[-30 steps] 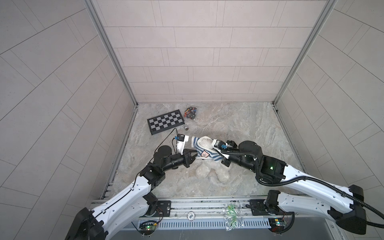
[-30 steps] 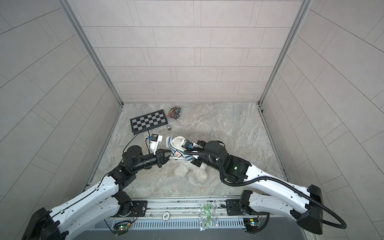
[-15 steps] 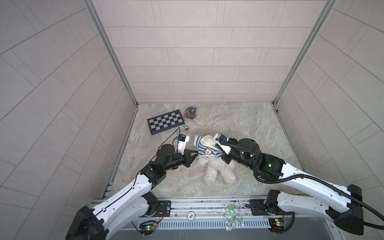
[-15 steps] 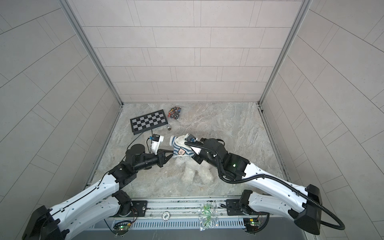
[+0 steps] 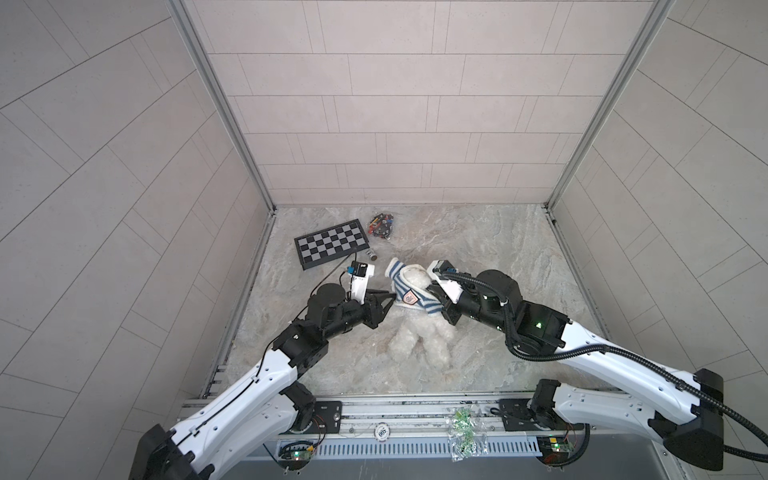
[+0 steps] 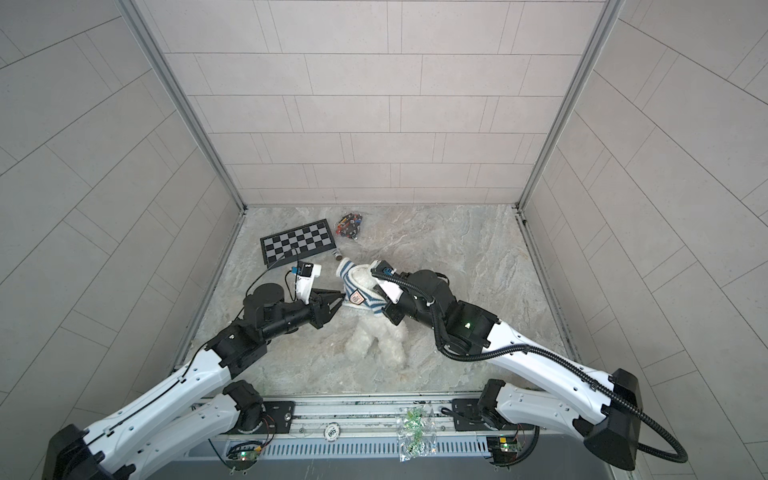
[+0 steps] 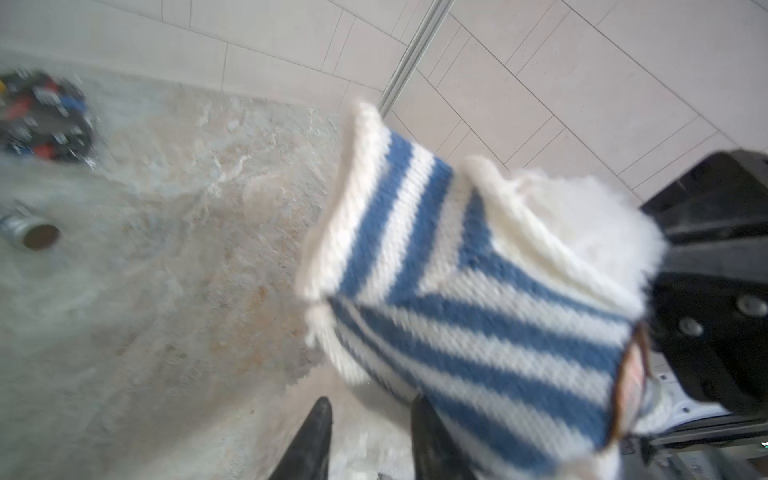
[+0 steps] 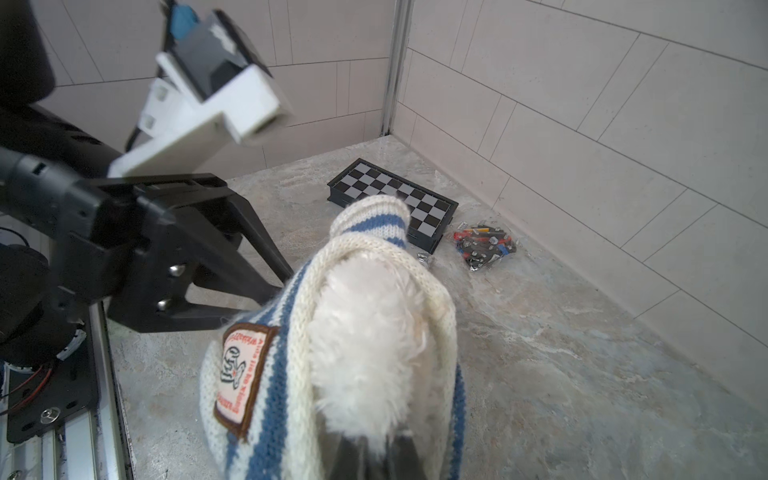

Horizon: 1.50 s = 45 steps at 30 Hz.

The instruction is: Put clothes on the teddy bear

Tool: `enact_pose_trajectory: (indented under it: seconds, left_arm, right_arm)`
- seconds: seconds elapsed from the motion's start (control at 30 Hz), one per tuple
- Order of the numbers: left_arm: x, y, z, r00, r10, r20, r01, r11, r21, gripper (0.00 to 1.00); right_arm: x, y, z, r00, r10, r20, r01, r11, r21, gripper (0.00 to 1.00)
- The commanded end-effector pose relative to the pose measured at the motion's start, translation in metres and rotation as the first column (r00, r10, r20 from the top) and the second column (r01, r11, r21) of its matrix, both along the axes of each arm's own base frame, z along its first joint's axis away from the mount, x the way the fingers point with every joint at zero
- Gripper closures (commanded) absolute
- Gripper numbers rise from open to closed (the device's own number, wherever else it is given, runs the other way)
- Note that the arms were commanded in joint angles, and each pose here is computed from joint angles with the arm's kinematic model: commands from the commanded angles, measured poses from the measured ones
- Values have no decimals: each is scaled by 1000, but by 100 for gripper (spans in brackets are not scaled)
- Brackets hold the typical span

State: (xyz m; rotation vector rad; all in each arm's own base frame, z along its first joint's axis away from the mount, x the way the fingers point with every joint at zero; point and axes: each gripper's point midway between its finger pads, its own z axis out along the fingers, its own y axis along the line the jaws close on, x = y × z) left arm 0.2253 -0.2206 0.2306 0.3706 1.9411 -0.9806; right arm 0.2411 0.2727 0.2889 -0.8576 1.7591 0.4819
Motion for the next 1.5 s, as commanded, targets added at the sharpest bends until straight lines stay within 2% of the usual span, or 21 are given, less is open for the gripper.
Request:
enact_pose_trajectory:
  seconds: [0.0, 0.07, 0.13, 0.27, 0.33, 0.43, 0.57, 0.8, 1.0, 1.27, 1.47]
  left_arm:
    - [-4, 21, 22, 992, 52, 113, -58, 997, 54, 49]
    - [-9, 25, 25, 990, 54, 129, -61, 997, 50, 41]
    - [-13, 22, 25, 992, 44, 119, -46, 999, 20, 37]
    - [-21, -5, 30, 995, -8, 96, 21, 991, -135, 35]
    - [-23, -19, 31, 995, -23, 96, 39, 984, -174, 35]
    - [-20, -34, 28, 996, -12, 85, 28, 983, -182, 41]
    - [-11, -43, 33, 997, 6, 71, 13, 964, -266, 50]
    - [2, -46, 33, 997, 63, 46, -47, 953, -298, 64]
    - [10, -50, 39, 996, 84, 40, -67, 946, -317, 64]
    - [9, -60, 43, 998, 59, 16, -51, 942, -331, 68]
    - [11, -62, 46, 998, 61, -12, -62, 935, -349, 65]
  right_arm:
    - [10, -5, 19, 997, -36, -75, 43, 995, 92, 100]
    - [14, -6, 19, 993, -40, -113, 52, 994, 101, 100]
    - [15, -3, 21, 990, -31, -135, 46, 993, 108, 100]
    - [17, 2, 23, 985, -23, -172, 46, 990, 132, 100]
    - [19, 4, 23, 982, -32, -188, 61, 987, 150, 100]
    - [21, 5, 25, 977, -43, -209, 85, 977, 197, 100]
    - [21, 5, 23, 972, -48, -228, 104, 965, 242, 100]
    - [21, 4, 19, 967, -57, -246, 135, 941, 311, 100]
    - [19, 5, 17, 969, -47, -244, 127, 938, 323, 100]
    - [23, -5, 11, 969, -107, -224, 172, 940, 296, 100]
    - [25, -8, 2, 964, -134, -230, 193, 946, 260, 100]
